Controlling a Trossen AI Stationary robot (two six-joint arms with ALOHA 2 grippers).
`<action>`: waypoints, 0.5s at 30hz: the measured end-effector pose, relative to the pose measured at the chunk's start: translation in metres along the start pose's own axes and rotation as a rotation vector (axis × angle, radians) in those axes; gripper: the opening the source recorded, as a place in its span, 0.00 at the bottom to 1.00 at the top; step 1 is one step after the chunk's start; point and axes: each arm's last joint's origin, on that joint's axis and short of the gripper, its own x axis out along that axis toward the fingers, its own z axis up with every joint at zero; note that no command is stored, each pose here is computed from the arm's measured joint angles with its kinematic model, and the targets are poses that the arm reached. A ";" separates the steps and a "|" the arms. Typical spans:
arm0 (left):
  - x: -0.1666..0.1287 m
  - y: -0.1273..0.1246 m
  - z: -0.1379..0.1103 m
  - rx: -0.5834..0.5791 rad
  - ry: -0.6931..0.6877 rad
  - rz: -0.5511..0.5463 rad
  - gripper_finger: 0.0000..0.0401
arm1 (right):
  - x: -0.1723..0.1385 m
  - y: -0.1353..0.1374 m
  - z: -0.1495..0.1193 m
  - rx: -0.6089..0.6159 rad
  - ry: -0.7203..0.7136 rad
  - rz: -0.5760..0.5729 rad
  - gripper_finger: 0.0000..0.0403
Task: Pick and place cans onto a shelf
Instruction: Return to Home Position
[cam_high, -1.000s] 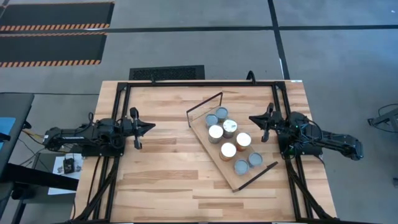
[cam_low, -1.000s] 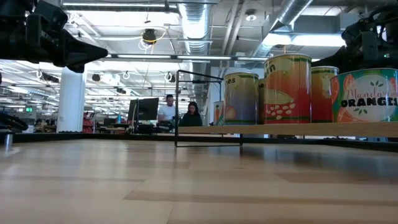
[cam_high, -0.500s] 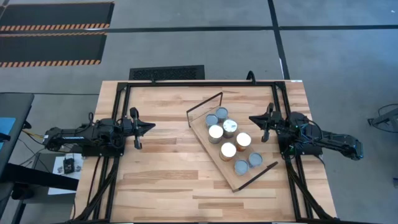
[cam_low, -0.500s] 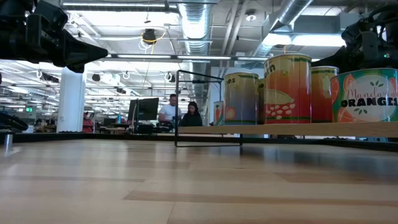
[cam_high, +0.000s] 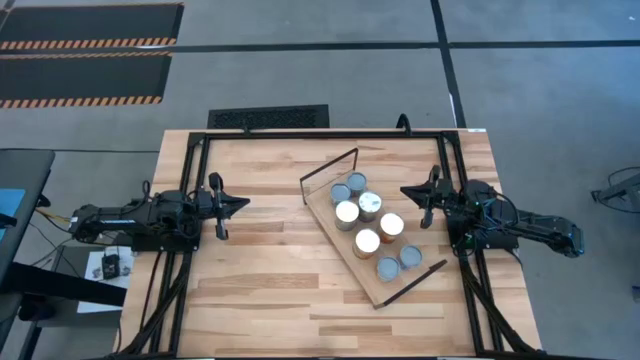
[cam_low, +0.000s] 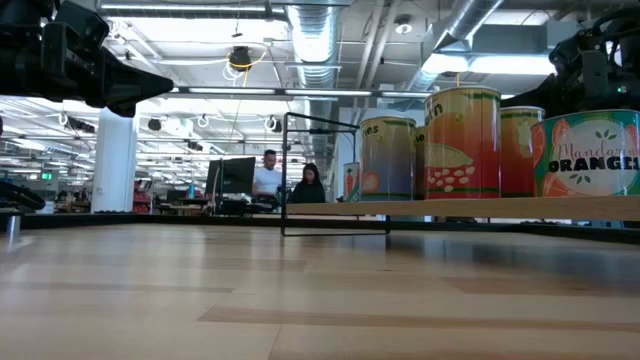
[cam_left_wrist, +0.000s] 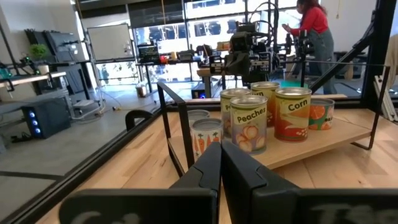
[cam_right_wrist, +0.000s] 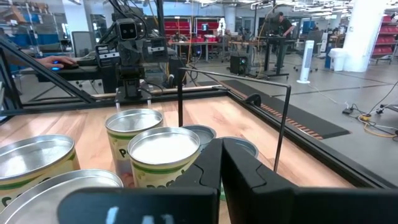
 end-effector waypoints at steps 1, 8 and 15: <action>0.000 0.000 0.000 0.001 0.000 0.000 0.00 | 0.000 0.000 0.000 0.000 0.001 0.000 0.08; 0.000 0.000 0.000 0.001 0.000 0.000 0.00 | 0.000 0.000 0.000 -0.001 0.001 0.000 0.08; 0.000 0.000 0.000 0.006 0.000 0.000 0.00 | 0.000 0.000 0.000 -0.002 0.001 0.000 0.08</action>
